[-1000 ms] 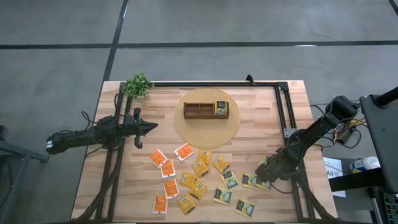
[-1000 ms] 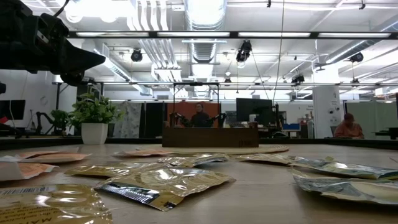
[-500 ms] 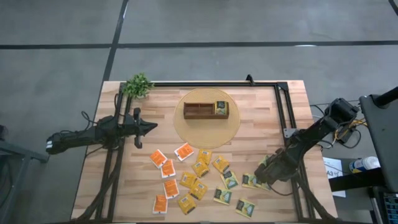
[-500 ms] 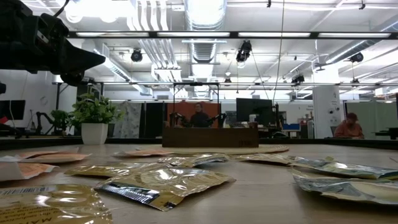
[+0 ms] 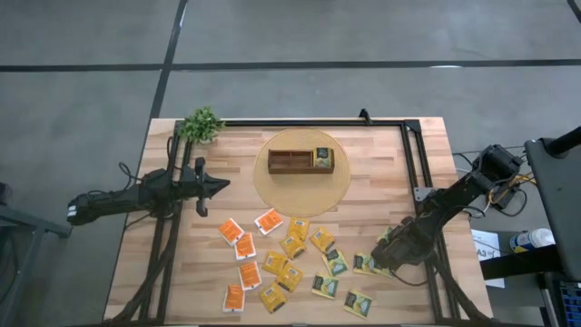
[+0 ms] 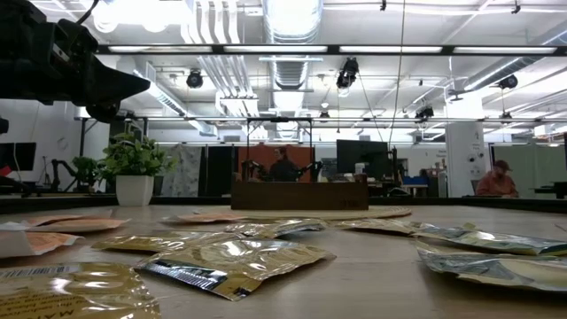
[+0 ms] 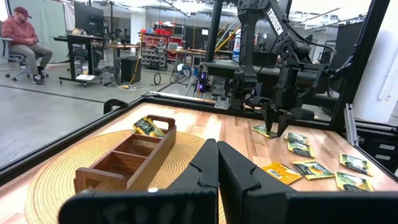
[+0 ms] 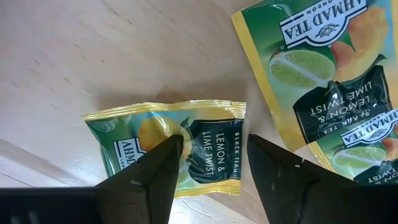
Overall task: Pick & Place Tea
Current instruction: Put the yellow tea bag into the right section of the wooden organizer
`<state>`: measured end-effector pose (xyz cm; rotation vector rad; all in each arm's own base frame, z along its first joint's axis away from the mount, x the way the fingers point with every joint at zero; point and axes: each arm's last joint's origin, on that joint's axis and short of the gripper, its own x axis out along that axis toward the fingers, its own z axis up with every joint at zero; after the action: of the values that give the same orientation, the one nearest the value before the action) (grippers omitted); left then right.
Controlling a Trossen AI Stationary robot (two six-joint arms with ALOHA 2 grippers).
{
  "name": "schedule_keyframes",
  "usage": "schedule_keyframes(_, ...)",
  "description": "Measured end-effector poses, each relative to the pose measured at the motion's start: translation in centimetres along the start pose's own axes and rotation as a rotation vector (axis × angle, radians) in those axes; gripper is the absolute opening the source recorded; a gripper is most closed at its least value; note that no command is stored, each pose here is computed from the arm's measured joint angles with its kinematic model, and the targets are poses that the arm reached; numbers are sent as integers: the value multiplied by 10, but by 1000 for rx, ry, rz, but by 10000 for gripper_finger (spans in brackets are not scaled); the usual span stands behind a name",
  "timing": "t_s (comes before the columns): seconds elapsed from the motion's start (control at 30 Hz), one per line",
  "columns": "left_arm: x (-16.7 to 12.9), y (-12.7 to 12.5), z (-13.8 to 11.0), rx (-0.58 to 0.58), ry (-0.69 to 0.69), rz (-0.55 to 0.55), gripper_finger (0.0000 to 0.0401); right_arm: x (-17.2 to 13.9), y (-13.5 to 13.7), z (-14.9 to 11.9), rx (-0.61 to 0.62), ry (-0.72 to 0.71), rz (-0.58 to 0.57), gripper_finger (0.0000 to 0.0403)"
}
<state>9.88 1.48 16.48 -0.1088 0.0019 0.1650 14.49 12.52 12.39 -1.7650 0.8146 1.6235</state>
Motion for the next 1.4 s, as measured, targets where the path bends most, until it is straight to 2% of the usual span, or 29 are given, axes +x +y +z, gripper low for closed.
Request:
schedule_keyframes(0.3, 0, 0, 0, 0, 0, 0, 0, 0, 1, 0, -41, -4, 10, 155)
schedule_keyframes(0.63, 0, 0, 0, 0, 0, 0, 0, 1, 0, -1, -34, 34, 0, 41)
schedule_keyframes(0.77, 0, 0, 0, 0, 0, 0, 0, -4, -3, -5, 23, 106, -28, 12)
schedule_keyframes(0.93, 0, 0, 0, 0, 0, 0, 0, -20, -11, -17, 192, 215, -103, 9)
schedule_keyframes(1.07, 0, 0, 0, 0, 0, 0, 0, -40, -18, -32, 385, 350, -166, 8)
schedule_keyframes(1.2, 0, 0, 0, 0, 0, 0, 0, -68, -31, -51, 607, 417, -288, 8)
schedule_keyframes(1.4, 0, 0, 0, 0, 0, 0, 0, -119, -50, -91, 1031, 465, -515, 8)
